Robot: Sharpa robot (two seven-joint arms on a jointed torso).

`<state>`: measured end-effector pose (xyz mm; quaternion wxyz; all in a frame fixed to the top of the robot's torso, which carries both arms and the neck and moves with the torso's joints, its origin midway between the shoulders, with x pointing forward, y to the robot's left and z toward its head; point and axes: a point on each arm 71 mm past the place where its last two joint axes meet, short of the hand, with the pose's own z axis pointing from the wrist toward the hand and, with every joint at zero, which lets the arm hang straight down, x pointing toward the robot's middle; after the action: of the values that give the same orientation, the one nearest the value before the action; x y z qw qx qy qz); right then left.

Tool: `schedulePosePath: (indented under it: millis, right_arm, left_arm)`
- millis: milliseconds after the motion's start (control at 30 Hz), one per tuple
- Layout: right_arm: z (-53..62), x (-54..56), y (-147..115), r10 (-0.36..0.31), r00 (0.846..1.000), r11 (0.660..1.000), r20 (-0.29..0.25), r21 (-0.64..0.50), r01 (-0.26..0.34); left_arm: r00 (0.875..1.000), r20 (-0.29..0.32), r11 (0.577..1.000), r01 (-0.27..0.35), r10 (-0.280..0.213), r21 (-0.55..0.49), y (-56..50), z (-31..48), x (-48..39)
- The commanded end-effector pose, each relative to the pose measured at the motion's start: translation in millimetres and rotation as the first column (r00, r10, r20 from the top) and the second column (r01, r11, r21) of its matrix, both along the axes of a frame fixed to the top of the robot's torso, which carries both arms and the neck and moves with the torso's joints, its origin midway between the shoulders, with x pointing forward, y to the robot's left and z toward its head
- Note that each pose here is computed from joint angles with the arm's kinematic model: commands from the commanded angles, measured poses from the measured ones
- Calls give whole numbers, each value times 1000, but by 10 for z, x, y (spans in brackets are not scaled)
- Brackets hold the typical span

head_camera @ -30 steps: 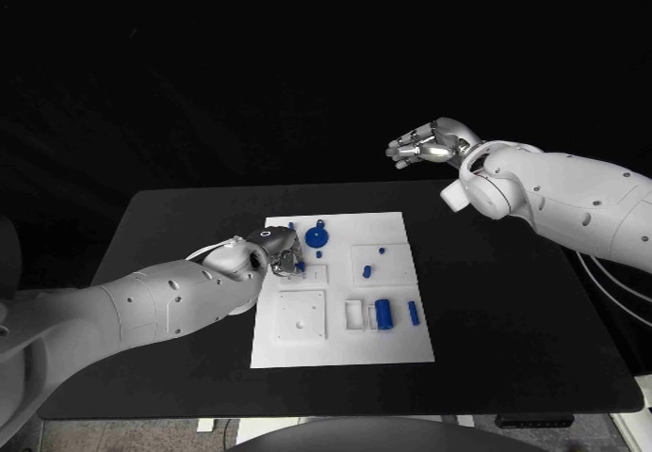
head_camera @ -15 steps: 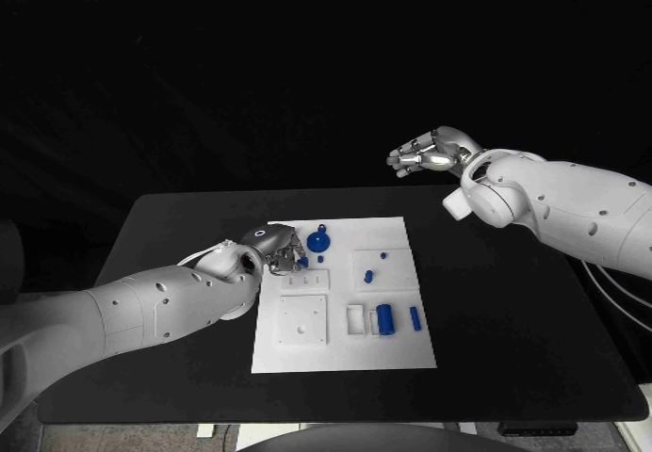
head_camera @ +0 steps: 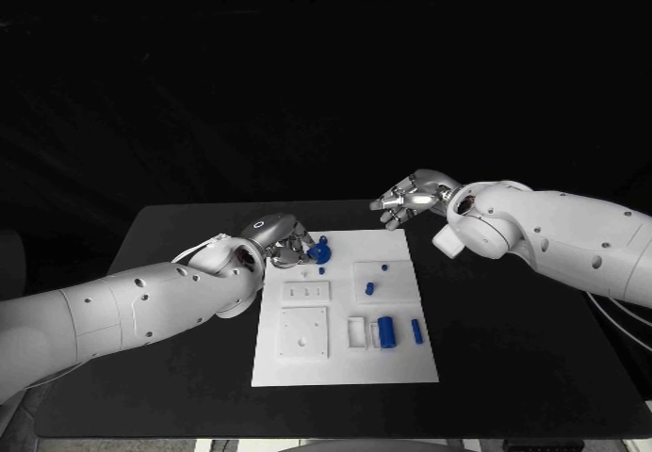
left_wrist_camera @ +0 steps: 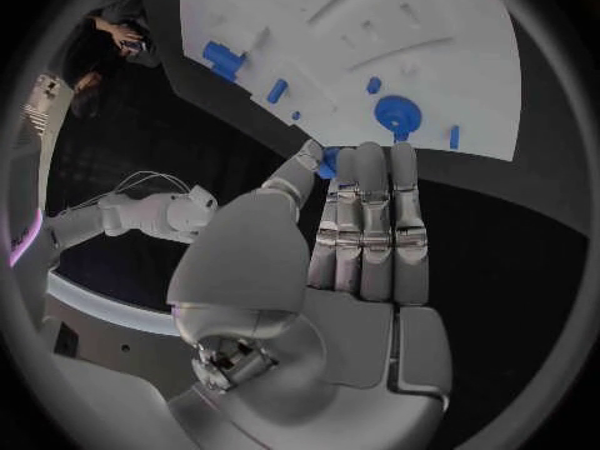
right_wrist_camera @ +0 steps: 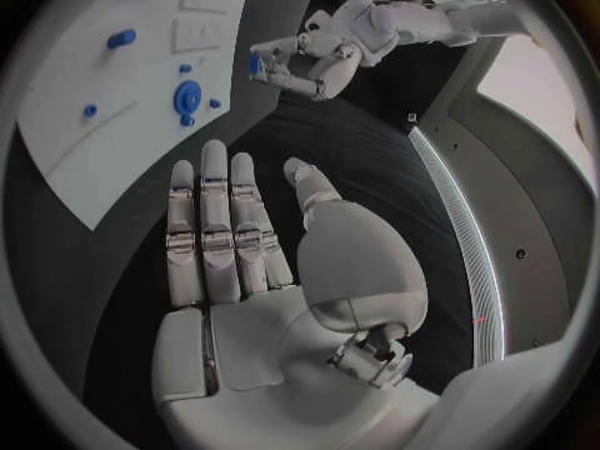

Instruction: Assemble the parts on the task board

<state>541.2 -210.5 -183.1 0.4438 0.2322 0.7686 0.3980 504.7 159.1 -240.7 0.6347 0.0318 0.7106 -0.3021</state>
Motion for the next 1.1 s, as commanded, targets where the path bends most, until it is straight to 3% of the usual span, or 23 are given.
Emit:
schedulePosePath:
  millis: [33, 233, 467, 733, 1100]
  right_arm:
    - [-116, -108, 82, 19, 991, 998, -132, -57, -27]
    - [-204, -260, 237, 21, 977, 998, -214, -57, -34]
    - [-261, -398, 406, 10, 961, 1000, -278, -20, -16]
    - [-280, -463, 580, -27, 960, 998, -278, 45, 41]
    - [-294, -471, 677, -61, 963, 994, -264, 67, 81]
  left_arm:
    - [1000, 15, 999, 9, -9, -48, -40, 97, -20]
    - [999, 28, 997, 24, -22, -68, -85, 207, -45]
    - [999, 34, 997, 33, -31, -74, -113, 247, -55]
    - [999, 37, 996, 42, -40, -72, -144, 259, -59]
    - [998, 42, 996, 53, -50, -68, -169, 266, -68]
